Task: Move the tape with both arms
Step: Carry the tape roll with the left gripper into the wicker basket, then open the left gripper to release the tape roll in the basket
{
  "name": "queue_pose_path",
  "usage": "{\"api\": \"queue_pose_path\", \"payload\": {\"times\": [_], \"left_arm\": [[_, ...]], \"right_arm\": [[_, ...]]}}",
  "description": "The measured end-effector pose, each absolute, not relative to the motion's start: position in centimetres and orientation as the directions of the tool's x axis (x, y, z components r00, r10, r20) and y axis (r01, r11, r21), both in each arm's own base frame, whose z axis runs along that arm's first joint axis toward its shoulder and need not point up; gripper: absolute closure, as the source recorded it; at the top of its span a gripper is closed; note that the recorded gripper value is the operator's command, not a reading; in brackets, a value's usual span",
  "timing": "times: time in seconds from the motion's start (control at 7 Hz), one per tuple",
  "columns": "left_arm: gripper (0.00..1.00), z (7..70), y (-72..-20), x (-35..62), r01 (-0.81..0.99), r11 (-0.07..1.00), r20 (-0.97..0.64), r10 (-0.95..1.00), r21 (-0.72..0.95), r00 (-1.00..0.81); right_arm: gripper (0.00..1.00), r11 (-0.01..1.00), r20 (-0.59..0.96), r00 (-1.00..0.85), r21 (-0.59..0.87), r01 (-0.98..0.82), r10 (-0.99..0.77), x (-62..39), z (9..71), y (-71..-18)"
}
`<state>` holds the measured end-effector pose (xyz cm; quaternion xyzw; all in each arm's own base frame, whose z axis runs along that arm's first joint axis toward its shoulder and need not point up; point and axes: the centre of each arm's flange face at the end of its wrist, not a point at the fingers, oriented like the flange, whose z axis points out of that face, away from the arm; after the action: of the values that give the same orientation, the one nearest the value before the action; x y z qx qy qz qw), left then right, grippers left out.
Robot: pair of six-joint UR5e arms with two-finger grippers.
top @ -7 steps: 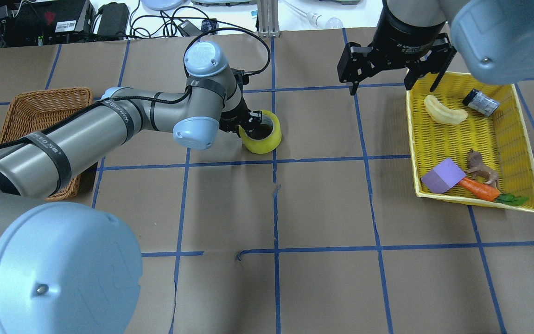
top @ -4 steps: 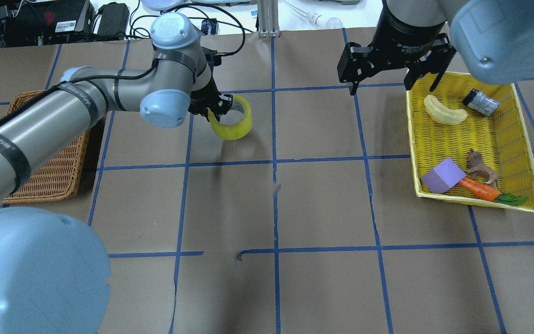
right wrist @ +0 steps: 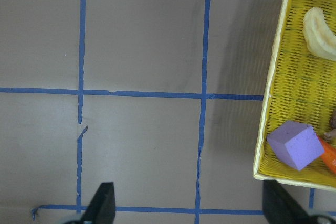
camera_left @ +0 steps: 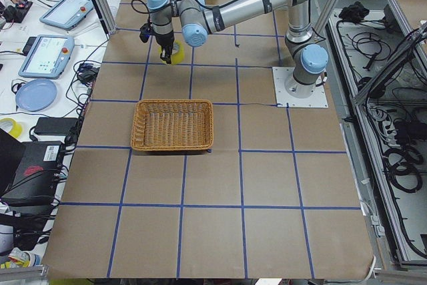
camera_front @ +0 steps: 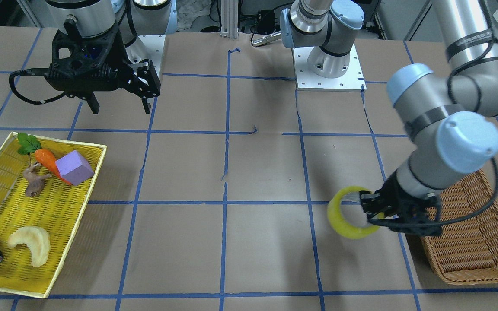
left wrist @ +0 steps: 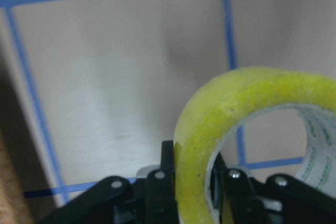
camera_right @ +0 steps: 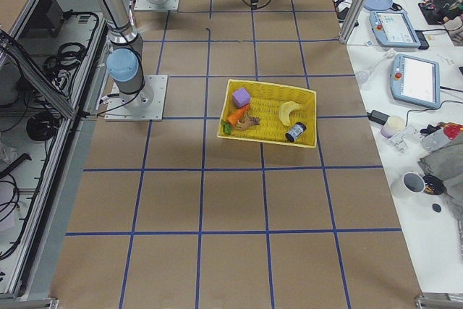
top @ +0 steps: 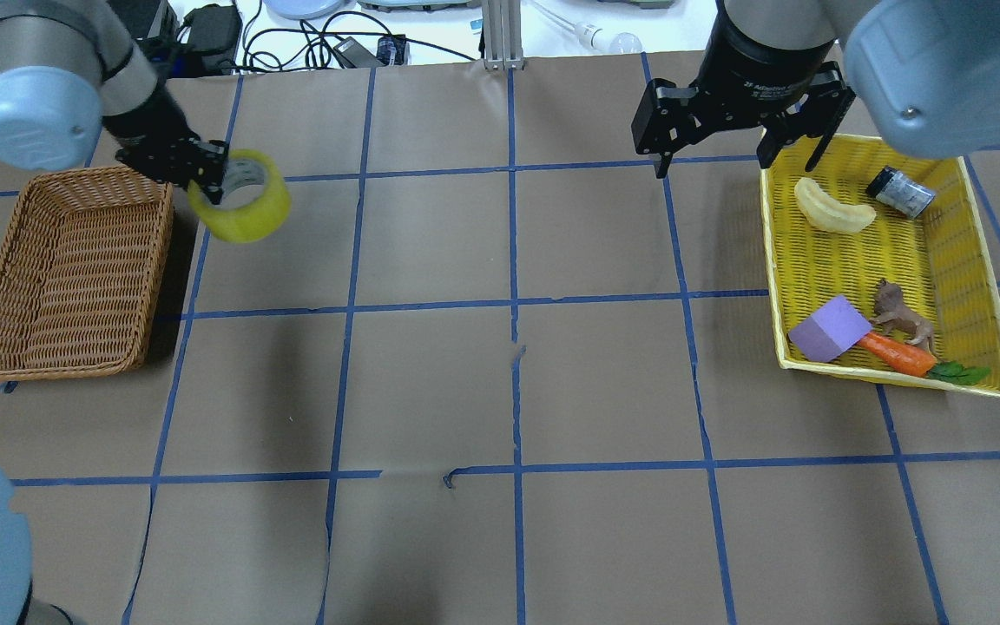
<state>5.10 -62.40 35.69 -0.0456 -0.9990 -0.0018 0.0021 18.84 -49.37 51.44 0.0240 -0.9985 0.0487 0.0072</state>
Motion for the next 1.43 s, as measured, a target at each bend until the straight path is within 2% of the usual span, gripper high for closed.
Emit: {"api": "queue_pose_path", "payload": {"times": [0.43,0.71,1.0,1.14,1.29,1.43], "left_arm": [[1.0,36.7,-57.6,22.3,0.074,0.997,-0.02,0.074,0.012,-0.997],[1.0,34.7,-57.2,25.8,0.1,0.995,-0.053,0.099,-0.023,-0.994],[0.97,28.4,-57.3,26.0,0.102,0.992,-0.087,0.095,-0.077,-0.992],[0.41,25.7,-57.0,25.6,0.103,0.989,-0.094,0.093,-0.104,-0.991],[0.06,24.1,-57.0,25.4,0.105,0.987,-0.091,0.094,-0.125,-0.991],[0.0,23.6,-57.1,25.4,0.108,0.984,-0.098,0.094,-0.143,-0.991]], "right_arm": [[0.0,0.994,0.017,-0.999,-0.096,-0.049,-0.048,18.9,51.4,-49.4],[0.0,0.994,0.017,-0.999,-0.096,-0.05,-0.048,18.9,51.4,-49.4],[0.0,0.994,0.017,-0.999,-0.095,-0.051,-0.05,18.9,51.4,-49.4],[0.0,0.994,0.016,-0.999,-0.095,-0.051,-0.05,18.9,51.4,-49.4],[0.0,0.994,0.015,-0.999,-0.095,-0.051,-0.05,18.9,51.4,-49.4],[0.0,0.994,0.014,-0.999,-0.094,-0.05,-0.049,18.9,51.4,-49.4]]}}
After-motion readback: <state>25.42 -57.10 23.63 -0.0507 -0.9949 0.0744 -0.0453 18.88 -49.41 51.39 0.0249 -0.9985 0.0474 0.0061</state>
